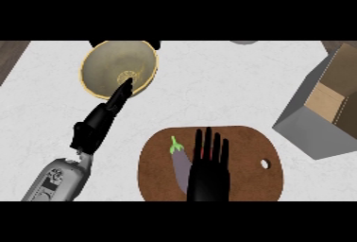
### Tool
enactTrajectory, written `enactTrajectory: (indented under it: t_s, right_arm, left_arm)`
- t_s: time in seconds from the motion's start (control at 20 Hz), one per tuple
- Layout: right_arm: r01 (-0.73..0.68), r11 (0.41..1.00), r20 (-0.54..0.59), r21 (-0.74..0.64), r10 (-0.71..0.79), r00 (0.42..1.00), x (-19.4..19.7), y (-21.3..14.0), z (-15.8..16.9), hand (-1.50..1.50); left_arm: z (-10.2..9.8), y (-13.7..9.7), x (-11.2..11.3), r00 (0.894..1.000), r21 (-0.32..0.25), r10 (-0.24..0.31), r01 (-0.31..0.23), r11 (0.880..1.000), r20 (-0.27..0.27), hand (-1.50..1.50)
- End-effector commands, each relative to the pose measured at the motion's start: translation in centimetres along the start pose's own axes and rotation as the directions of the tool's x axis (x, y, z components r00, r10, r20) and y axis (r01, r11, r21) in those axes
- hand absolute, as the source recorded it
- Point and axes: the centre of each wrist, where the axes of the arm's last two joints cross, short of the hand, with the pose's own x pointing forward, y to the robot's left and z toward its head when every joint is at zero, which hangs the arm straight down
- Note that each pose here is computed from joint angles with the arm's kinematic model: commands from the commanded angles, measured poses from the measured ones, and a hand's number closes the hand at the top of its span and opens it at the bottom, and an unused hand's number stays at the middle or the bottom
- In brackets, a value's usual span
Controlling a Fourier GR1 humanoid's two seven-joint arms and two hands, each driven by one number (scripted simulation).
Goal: Pick the bell pepper from the cutting board and place it in the cardboard box
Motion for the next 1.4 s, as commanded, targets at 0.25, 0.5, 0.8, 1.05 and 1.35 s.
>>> enactTrajectory:
  t_s: [0.25,0.5,0.8,1.05,1.35]
  right_arm:
    - [0.004,0.999,-0.209,0.046,0.006,0.978,0.4,1.1,-0.8,-1.5]
    - [-0.016,0.997,-0.201,0.07,0.03,0.979,0.5,2.4,-2.0,-1.5]
    - [-0.068,0.994,-0.245,0.081,0.086,0.966,-0.6,4.0,-1.3,-1.5]
    - [-0.038,0.995,-0.238,0.087,0.058,0.97,-0.7,4.3,-3.3,1.5]
    - [-0.111,0.992,-0.185,0.064,0.121,0.975,-0.1,4.8,-3.0,1.5]
  left_arm:
    - [1.0,-0.1,-0.5,1.0,-0.013,-0.007,0.007,1.0,-0.008,0.0]
    - [0.1,0.0,-0.6,1.0,-0.008,0.005,-0.006,1.0,-0.008,0.0]
    - [1.3,-1.1,-0.7,1.0,0.014,-0.003,0.003,1.0,0.001,0.0]
    - [1.0,0.7,-2.4,1.0,0.03,0.004,-0.004,1.0,-0.005,0.0]
    - [1.1,0.0,-0.8,1.0,-0.016,0.005,-0.005,1.0,-0.014,0.0]
